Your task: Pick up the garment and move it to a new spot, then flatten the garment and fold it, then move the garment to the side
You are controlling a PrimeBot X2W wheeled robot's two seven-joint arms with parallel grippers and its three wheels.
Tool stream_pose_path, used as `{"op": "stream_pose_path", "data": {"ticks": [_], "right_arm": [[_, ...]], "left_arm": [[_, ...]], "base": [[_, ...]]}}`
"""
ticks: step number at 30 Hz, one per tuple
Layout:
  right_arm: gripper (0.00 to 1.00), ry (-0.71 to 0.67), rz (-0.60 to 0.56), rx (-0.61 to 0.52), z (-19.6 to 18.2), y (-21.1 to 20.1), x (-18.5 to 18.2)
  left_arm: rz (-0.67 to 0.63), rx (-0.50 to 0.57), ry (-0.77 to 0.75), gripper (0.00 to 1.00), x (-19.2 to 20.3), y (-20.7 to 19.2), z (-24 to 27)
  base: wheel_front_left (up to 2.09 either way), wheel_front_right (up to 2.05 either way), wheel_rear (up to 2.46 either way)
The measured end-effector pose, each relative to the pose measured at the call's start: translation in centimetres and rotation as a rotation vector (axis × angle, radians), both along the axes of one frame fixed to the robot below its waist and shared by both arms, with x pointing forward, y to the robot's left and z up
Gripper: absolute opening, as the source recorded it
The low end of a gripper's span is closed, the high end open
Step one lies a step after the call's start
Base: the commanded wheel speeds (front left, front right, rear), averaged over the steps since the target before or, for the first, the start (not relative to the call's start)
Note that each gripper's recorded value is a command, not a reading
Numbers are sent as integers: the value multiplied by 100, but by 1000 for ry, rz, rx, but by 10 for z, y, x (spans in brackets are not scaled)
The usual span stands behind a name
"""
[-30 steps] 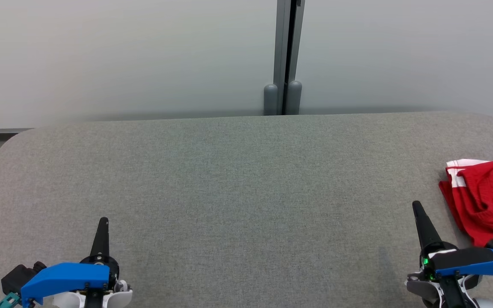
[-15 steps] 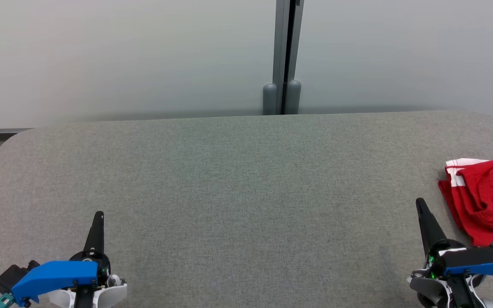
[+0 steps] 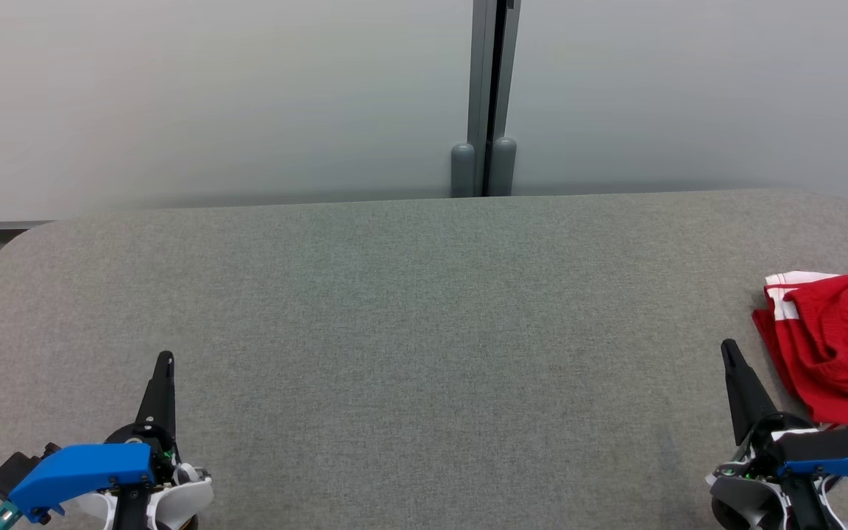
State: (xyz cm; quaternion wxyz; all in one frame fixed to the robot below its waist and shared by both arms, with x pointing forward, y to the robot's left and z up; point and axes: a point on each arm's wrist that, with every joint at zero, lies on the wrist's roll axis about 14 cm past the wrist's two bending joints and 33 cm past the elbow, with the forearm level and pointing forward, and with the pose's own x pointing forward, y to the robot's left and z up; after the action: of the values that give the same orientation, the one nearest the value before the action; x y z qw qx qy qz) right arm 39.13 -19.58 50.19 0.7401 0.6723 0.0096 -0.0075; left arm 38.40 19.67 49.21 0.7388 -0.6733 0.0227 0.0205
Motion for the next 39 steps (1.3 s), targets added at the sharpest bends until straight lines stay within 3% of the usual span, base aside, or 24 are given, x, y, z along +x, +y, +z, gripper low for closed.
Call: {"op": "stream_pose_path", "data": {"ticks": [16, 39], "right_arm": [[0, -27, -1, 102, 7, -3, -1], [0, -26, -1, 102, 6, -3, -1]], "left_arm": [[5, -96, -49, 0, 4, 4, 12], [5, -96, -50, 0, 4, 4, 12]], "base": [[0, 0, 0], [0, 0, 0]]}}
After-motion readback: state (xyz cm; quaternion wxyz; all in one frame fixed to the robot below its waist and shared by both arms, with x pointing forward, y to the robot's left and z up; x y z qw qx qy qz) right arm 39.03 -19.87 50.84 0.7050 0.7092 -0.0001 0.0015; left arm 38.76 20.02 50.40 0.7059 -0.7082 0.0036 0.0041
